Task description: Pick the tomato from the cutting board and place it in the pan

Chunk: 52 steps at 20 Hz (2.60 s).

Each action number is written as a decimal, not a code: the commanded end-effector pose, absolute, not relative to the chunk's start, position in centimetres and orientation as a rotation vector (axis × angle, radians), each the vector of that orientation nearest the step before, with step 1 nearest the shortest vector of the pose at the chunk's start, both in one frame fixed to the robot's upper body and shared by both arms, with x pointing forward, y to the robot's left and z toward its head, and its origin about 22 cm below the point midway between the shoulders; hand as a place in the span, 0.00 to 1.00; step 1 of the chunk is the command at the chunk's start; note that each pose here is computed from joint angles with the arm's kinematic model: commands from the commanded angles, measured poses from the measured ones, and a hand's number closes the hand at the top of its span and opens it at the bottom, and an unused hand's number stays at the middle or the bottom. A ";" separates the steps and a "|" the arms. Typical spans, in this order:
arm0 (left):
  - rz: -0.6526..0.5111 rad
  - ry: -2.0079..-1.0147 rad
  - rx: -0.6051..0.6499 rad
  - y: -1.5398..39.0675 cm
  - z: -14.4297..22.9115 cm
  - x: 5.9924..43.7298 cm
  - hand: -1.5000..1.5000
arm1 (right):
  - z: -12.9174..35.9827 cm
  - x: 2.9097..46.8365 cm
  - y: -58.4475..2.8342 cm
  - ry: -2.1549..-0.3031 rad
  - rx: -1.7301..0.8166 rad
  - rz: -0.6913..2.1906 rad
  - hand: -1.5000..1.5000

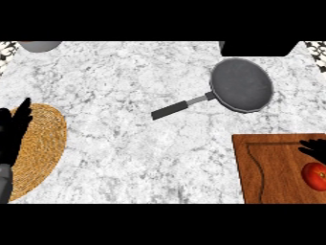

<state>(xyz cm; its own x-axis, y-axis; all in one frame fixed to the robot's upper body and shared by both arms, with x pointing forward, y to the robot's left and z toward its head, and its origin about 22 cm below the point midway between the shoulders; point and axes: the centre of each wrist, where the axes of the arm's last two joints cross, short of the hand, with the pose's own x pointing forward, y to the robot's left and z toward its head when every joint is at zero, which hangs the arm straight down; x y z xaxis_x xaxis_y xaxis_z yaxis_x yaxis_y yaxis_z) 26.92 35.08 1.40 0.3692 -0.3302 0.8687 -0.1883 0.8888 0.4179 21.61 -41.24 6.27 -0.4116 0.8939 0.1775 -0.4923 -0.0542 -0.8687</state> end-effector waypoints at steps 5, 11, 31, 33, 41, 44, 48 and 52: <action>-0.103 -1.211 0.487 35.8 3.3 28.6 0.50 | 3.9 22.9 -39.5 -1.121 -0.518 1.693 0.00; -0.096 -1.200 0.505 36.6 2.2 25.6 0.50 | 3.0 22.5 -39.4 -1.072 -0.532 1.689 0.00; -0.060 -1.188 0.517 35.7 0.6 26.1 0.50 | -2.1 21.1 -40.5 -0.933 -0.831 1.296 1.00; -0.037 -1.154 0.542 36.8 0.6 25.4 0.50 | -2.5 19.2 -42.4 -0.770 -0.919 1.071 1.00; -0.061 -1.178 0.534 36.1 -0.2 25.1 0.50 | 0.6 17.3 -37.2 -0.743 -1.192 0.582 1.00; -0.078 -1.187 0.517 35.7 1.6 26.1 0.50 | 4.4 18.0 -35.5 -0.948 -1.418 0.520 1.00; -0.068 -1.191 0.516 36.3 1.2 26.6 0.50 | 8.3 18.5 -30.0 -1.133 -1.433 0.432 1.00; -0.093 -1.206 0.502 33.8 2.4 27.8 0.50 | 11.9 19.2 -26.8 -1.145 -1.450 0.423 1.00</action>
